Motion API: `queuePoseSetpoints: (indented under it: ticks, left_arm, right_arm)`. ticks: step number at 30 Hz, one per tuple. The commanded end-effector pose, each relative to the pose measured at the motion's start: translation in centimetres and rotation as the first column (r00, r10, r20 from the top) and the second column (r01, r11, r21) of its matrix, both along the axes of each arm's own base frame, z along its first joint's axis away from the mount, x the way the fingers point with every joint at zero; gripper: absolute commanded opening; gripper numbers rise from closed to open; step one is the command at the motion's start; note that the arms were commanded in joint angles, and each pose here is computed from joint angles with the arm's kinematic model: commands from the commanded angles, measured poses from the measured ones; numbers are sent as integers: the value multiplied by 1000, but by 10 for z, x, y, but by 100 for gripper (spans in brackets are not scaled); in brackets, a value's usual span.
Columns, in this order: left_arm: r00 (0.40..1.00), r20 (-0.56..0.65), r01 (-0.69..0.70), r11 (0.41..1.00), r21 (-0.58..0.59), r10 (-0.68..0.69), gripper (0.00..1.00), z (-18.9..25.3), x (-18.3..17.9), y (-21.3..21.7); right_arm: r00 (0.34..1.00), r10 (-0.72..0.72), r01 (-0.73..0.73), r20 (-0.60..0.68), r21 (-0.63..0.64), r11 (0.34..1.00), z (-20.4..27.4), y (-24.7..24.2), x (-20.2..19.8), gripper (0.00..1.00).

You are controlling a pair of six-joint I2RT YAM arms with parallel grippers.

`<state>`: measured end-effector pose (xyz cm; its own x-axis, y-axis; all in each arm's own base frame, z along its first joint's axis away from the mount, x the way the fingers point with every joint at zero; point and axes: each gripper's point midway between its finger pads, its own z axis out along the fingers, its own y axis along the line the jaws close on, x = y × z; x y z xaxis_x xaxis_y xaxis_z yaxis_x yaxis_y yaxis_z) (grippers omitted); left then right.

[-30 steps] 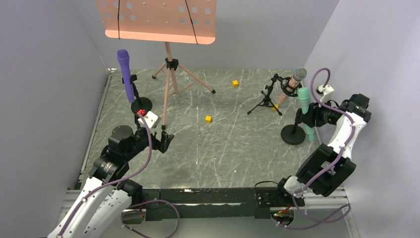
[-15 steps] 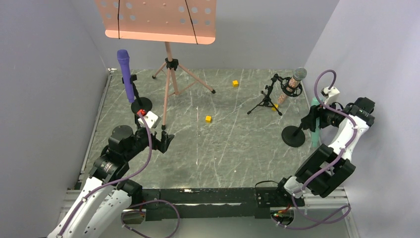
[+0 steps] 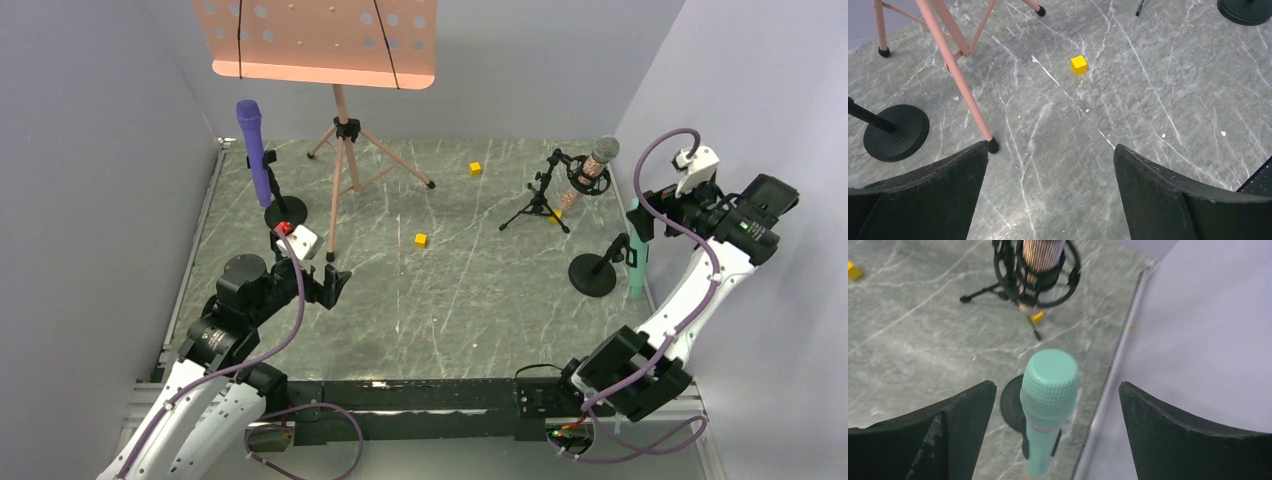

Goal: Attach the microphones to the stand

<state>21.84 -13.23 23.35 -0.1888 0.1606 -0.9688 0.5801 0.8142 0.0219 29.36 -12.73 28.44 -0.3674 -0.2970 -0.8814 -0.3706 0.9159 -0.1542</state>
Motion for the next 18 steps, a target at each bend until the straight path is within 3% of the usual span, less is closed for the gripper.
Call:
queuePoseSetpoints:
  ticks: [1,3,5,8,10,12,15,18]
  left_arm:
    - [999,36,-1,1000,-20,2,99,11,0,1]
    - [999,41,-3,1000,-28,4,99,13,-1,1]
    - [999,49,-4,999,-43,6,99,16,-1,1]
    - [997,72,4,997,-75,1,99,24,-3,1]
    - [995,99,-1,991,-136,15,99,37,0,1]
    - [995,103,3,981,-196,18,99,49,4,0]
    - [999,32,-16,959,-282,26,99,54,20,2]
    - [996,-64,-81,923,-377,61,99,49,40,14]
  right_arm:
    - [979,-11,28,202,-83,996,81,8,0,100]
    - [962,20,-3,273,-60,998,104,20,1,100]
    - [944,18,-39,330,57,998,123,37,1,100]
    - [913,152,-248,378,220,944,139,83,-11,100]
    - [896,224,-334,383,249,909,146,119,-8,100]
    - [898,267,-358,348,226,906,140,150,-3,100]
    - [910,353,-408,219,315,857,113,193,4,100]
    - [898,424,-441,121,233,867,70,239,8,100]
